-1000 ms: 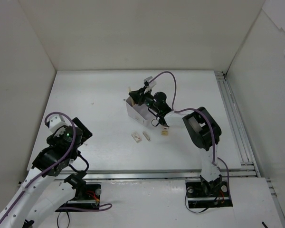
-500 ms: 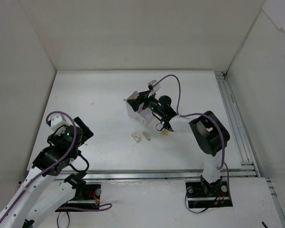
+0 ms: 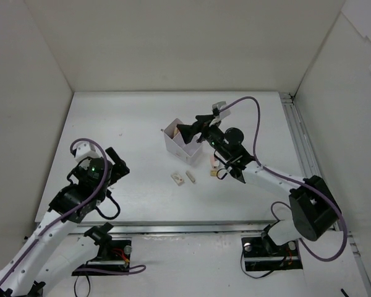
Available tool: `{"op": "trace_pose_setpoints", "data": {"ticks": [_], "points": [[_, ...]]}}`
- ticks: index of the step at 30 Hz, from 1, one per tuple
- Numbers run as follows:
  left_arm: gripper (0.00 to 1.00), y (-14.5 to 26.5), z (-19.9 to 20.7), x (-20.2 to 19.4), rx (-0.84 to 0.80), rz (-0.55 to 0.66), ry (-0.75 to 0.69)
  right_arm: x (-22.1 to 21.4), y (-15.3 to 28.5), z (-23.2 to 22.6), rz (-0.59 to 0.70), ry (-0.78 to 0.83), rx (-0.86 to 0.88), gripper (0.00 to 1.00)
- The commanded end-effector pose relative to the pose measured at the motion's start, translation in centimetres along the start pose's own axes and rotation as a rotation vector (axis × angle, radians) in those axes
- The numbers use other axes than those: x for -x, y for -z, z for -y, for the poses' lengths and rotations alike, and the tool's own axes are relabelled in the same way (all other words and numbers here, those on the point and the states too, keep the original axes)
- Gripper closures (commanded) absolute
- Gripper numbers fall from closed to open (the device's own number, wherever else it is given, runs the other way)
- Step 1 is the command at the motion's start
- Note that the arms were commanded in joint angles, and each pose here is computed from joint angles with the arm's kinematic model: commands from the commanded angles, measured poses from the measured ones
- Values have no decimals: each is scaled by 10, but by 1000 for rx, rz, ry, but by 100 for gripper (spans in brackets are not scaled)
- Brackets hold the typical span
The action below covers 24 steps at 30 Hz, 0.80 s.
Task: Sort the stationery into containers
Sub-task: Place the pen in the storage box, then pick up the stationery from the center of the board.
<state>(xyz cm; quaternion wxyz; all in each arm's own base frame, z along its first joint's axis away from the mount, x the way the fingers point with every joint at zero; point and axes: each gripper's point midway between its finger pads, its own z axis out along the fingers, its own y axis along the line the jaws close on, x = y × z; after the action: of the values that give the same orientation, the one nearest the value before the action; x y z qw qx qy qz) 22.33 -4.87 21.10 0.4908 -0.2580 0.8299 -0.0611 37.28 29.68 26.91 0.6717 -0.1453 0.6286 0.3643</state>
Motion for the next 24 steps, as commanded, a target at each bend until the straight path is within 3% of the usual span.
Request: {"op": "trace_pose_setpoints", "data": {"ticks": [1, 3, 4, 6, 8, 12, 16, 24], "points": [[0, -7, 31, 1, -88, -12, -34, -9, 22, 14, -132, -15, -165, 2], [0, -11, 41, -2, -112, -23, -58, 4, 30, 33, -188, 0, -331, 2], [0, -12, 46, -6, -128, -32, -73, -29, 55, 42, -385, 27, -421, 2], [0, -15, 56, -8, -161, -35, -95, -34, 83, 60, -526, 99, -580, 2], [0, -17, 66, -11, -200, -42, -112, -39, 98, 60, -570, 115, -615, 2], [0, -21, 79, -18, -251, -58, -146, -66, 128, 39, -646, 55, -498, 2], [0, -23, 88, -21, -276, -72, -179, -101, 139, 12, -773, 116, -313, 2], [0, -22, 90, -32, -291, -99, -189, -162, 131, 12, -928, 145, -304, 2]]}}
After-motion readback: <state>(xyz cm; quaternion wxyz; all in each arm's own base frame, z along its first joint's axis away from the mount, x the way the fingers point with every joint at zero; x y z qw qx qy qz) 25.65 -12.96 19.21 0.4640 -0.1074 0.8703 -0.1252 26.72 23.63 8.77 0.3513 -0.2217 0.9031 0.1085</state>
